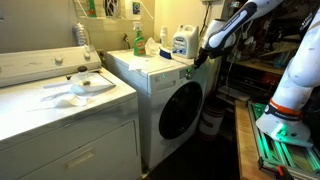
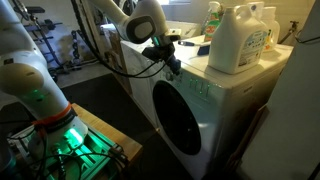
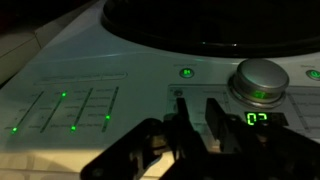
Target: Turn the knob on the washing machine to the right then press one button on the top right
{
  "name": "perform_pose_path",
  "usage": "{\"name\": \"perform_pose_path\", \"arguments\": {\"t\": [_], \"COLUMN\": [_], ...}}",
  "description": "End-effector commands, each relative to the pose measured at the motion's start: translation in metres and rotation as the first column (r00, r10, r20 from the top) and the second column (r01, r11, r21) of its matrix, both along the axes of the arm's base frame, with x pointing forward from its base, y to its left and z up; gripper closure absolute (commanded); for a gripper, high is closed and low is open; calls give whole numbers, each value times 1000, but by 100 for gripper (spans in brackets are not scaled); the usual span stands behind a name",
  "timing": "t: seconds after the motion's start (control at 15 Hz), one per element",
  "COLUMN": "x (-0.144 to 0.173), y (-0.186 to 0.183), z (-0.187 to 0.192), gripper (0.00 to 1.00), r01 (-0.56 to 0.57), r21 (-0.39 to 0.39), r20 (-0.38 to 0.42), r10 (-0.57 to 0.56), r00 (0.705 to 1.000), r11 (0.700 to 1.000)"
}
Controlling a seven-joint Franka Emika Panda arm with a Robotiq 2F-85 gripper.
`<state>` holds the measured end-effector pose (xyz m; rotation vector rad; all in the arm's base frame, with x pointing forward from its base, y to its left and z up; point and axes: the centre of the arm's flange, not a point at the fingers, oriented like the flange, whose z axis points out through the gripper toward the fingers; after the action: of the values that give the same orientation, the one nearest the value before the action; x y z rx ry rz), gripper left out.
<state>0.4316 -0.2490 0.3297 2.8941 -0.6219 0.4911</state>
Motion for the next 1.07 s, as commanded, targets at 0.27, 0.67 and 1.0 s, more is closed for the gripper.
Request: {"name": "perform_pose_path", "arguments": {"t": [0.27, 0.67, 1.0], "x": [9, 1, -12], "y": [-4, -3, -9], "z": [-12, -6, -5], "gripper": [100, 100, 100], "r01": [6, -14, -68], "r21": [-36, -78, -142], "r20": [28, 6, -16], "r10": [-5, 15, 67], "r00": [1000, 1000, 998], "r11": [999, 997, 988]}}
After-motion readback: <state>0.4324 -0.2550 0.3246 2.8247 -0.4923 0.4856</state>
